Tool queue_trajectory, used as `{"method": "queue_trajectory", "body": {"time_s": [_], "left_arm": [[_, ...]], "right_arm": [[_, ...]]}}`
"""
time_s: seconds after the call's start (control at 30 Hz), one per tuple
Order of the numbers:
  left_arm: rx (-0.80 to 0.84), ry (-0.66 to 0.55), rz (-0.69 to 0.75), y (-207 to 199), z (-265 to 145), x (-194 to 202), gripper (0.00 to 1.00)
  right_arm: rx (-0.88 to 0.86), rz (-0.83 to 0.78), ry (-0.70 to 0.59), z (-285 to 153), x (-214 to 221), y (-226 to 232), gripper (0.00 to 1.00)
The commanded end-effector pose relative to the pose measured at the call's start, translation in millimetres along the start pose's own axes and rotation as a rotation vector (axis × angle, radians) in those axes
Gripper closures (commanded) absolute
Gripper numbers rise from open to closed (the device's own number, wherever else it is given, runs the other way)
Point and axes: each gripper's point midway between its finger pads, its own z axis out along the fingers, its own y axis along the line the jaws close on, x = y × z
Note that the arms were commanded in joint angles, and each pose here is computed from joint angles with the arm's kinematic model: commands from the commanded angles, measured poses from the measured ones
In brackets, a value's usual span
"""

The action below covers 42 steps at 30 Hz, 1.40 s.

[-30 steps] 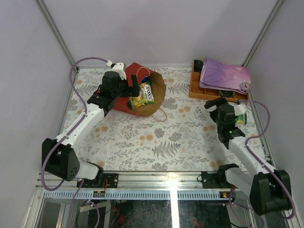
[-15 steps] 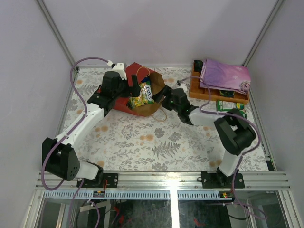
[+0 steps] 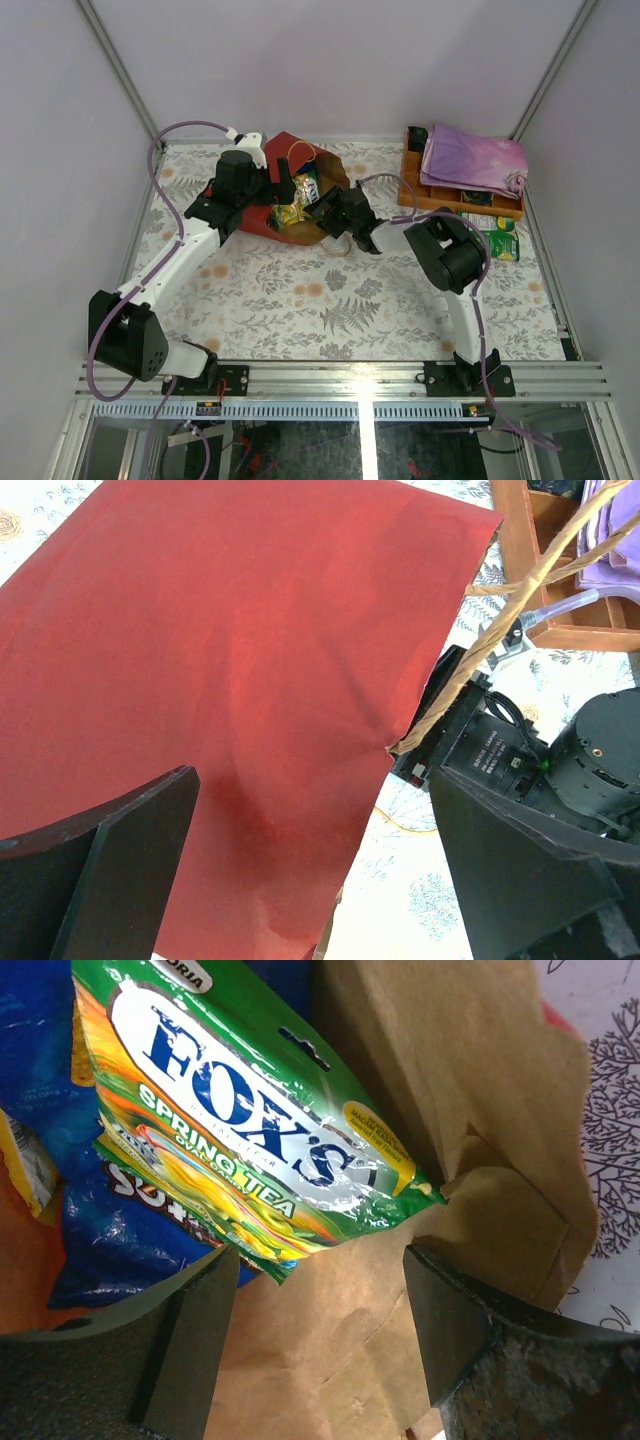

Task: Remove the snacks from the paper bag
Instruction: Take out the snack from the paper bag.

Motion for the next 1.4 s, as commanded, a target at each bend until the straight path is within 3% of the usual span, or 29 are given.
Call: {"method": "queue_trajectory", "body": {"time_s": [0.0,0.4,0.57,0.6,0.73,0.8,1.07,1.2,1.37], "left_arm": [[-0.006,-0.025,0.012,2,-2,-8,0.00],[-0.009,-0.023,0.013,3,-1,-8,0.00],[-0.007,-0.015,0.015,3,0,-7,0.00],[-0.007,-0.016,0.015,3,0,-7,0.00],[-0.009,-0.011,0.015,3,1,-7,0.00],[-0.013,-0.010,0.016,3,1,-6,0.00],[-0.025,-0.008,0.017,6,2,-6,0.00],[-0.036,-0.007,0.020,8,2,-6,0.00],[-0.065,-0.011,0.022,12,0,-7,0.00]], "right_arm": [[-0.034,0.067,-0.025,8,-9,17,0.27],[0.033,0.167,-0.079,33,-7,-6,0.32],[0.015,0.181,-0.112,38,-11,0,0.41],[0.009,0.181,-0.119,38,-13,2,0.45],[-0.040,0.183,-0.143,40,-19,14,0.84],[-0.054,0.171,-0.150,39,-22,21,0.98],[-0.107,0.071,-0.185,7,-34,48,1.00],[-0.164,0.017,-0.104,-25,-17,60,1.00],[-0.096,-0.068,-0.035,-95,9,16,1.00]]}}
